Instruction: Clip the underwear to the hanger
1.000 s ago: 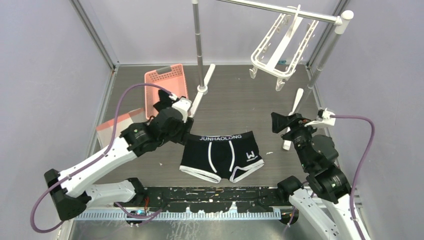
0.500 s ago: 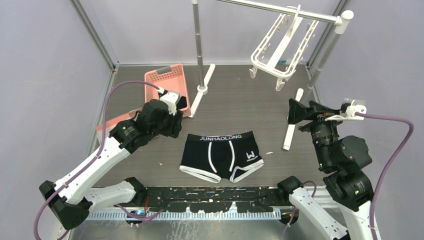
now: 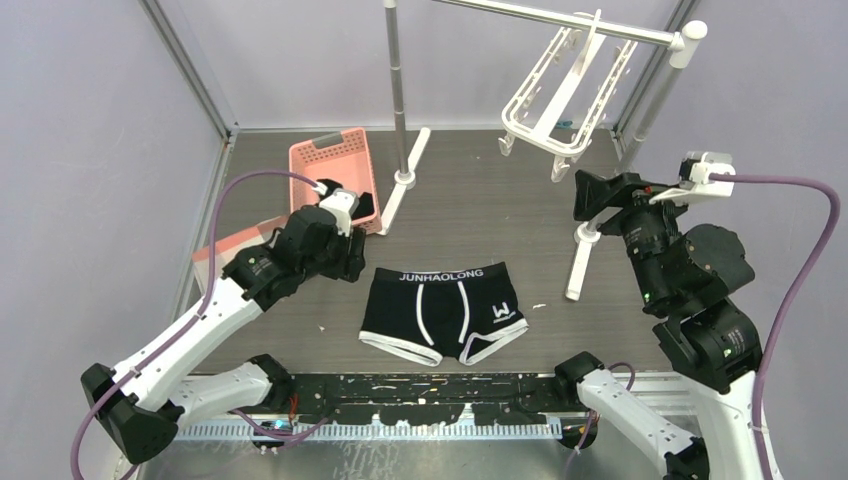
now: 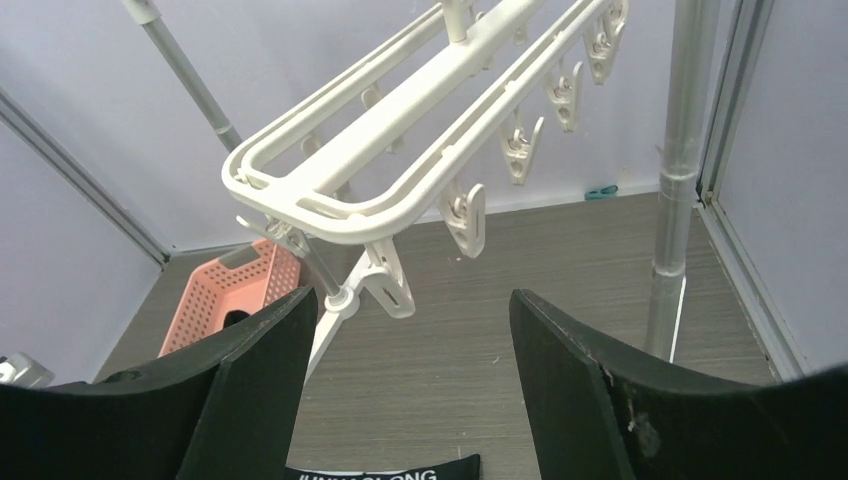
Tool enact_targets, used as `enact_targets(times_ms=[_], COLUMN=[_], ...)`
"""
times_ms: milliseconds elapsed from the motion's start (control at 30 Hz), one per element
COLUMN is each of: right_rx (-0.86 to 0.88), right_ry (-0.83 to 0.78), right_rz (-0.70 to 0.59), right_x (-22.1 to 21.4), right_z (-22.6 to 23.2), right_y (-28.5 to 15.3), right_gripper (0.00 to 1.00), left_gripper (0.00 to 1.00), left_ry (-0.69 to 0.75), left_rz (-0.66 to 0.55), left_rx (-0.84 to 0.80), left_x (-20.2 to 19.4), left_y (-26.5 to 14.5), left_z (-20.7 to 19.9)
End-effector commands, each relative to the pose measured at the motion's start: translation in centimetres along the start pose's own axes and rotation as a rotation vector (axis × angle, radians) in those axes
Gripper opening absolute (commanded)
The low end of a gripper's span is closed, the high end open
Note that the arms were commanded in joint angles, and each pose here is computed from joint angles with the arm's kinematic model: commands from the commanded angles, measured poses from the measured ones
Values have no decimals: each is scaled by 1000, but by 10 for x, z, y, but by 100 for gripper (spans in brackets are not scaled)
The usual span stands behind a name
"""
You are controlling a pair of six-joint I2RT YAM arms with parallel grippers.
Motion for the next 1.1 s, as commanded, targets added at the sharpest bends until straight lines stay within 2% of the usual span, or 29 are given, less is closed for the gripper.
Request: enact_targets(times_ms=[0,400,700,867,1067], right_rx=[-7,-36,-105,-89,115], right_ry=[11,-56,-181,-138,-159], right_rz=[-41,-136,-55,-10,6], right_x=[22,64,63,54,43], right_z=[6,26,31,7,6], right_y=[7,60,112,142,159], right_gripper=[76,76,76,75,76], left_gripper=[61,63,63,63,63], left_ry=[-23,19,14,11,4], left_rz=[-68,-56,-62,-49,-32], left_rx=[-53,-42,-75,-102,-115], left_x=[16,-2,-5,-5,-8], left_y=[1,-5,-8,-4,-1], left_z=[-9,0,-3,-8,-10])
Point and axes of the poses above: each gripper's point midway between its finger pads, its own y axis out along the fingers, its own z axis along the line the jaws close on, x = y × z, the point moved 4 cm from there along -y, back along the fingers, and after that the axes turned 1 degree about -y, right-handed, at the moved point
